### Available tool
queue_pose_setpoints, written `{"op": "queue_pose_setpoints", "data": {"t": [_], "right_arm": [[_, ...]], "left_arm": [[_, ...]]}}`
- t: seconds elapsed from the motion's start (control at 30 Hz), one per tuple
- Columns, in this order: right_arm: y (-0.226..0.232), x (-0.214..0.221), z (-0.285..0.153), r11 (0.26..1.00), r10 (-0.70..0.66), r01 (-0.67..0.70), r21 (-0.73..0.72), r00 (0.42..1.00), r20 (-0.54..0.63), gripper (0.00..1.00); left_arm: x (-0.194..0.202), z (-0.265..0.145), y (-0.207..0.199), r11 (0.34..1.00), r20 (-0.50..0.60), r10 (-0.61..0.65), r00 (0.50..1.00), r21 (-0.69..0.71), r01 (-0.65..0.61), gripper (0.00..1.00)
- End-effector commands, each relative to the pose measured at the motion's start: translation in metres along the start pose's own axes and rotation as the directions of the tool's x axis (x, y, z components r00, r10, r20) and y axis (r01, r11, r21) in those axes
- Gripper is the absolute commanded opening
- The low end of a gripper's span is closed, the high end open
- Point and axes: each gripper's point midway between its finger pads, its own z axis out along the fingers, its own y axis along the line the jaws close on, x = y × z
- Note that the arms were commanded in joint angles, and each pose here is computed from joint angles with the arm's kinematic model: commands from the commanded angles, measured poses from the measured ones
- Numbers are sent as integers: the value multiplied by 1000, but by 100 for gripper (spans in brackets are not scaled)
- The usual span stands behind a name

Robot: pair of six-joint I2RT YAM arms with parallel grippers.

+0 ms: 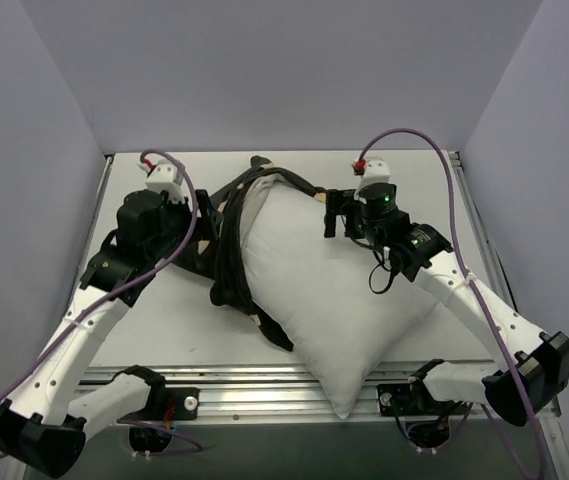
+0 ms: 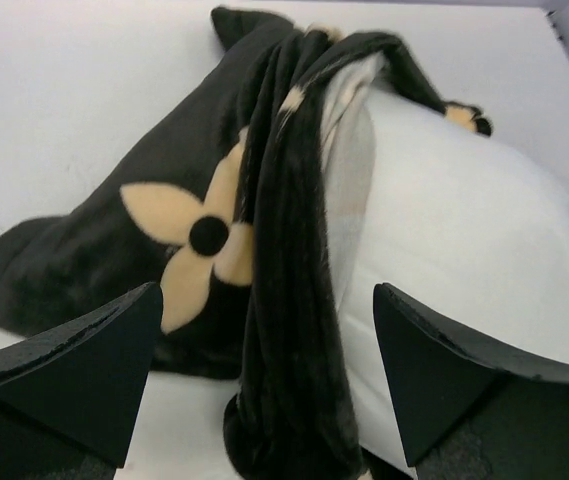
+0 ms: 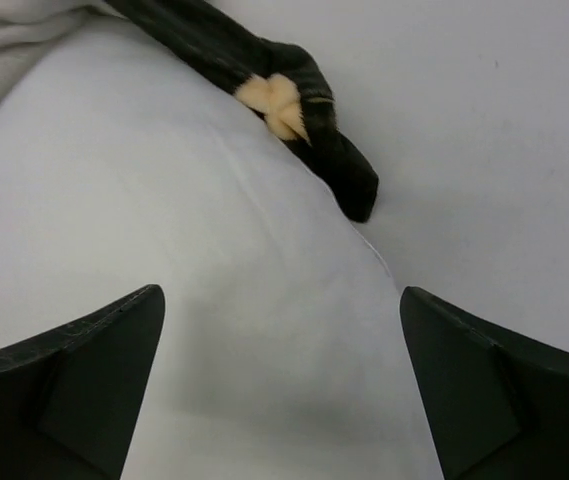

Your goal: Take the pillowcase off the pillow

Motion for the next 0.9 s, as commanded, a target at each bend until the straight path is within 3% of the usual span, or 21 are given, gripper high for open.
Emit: {"op": "queue_pose_setpoints", "data": {"t": [0.0,0.13,0.3,0.4,0.6,0.73,0.87], "right_arm": [[41,-35,-32,982,-180,184,-28,977,113,100],[93,-8,-47,904,-385,398,-157,916,108,100],[159,48,-69,779,-561,564,-275,822,96,100],[177,72,-75,724,-646,644,-248,759,87,100],[181,115,-55,661,-736,721,-208,677,9,100],[151,130,-26,620,-784,783,-41,617,-74,100],[129,145,-2,592,-795,806,11,587,-152,100]], "left_arm": [[35,-22,33,994,-63,-19,998,-106,12,94],[71,-40,71,974,-61,-72,996,-220,57,94],[85,-52,100,943,-52,-91,994,-325,70,94],[85,-55,106,934,-48,-96,994,-351,73,94],[82,-59,113,924,-20,-122,992,-368,106,94],[83,-59,114,923,-23,-120,993,-371,103,94],[83,-57,113,926,-30,-120,992,-364,101,94]]}}
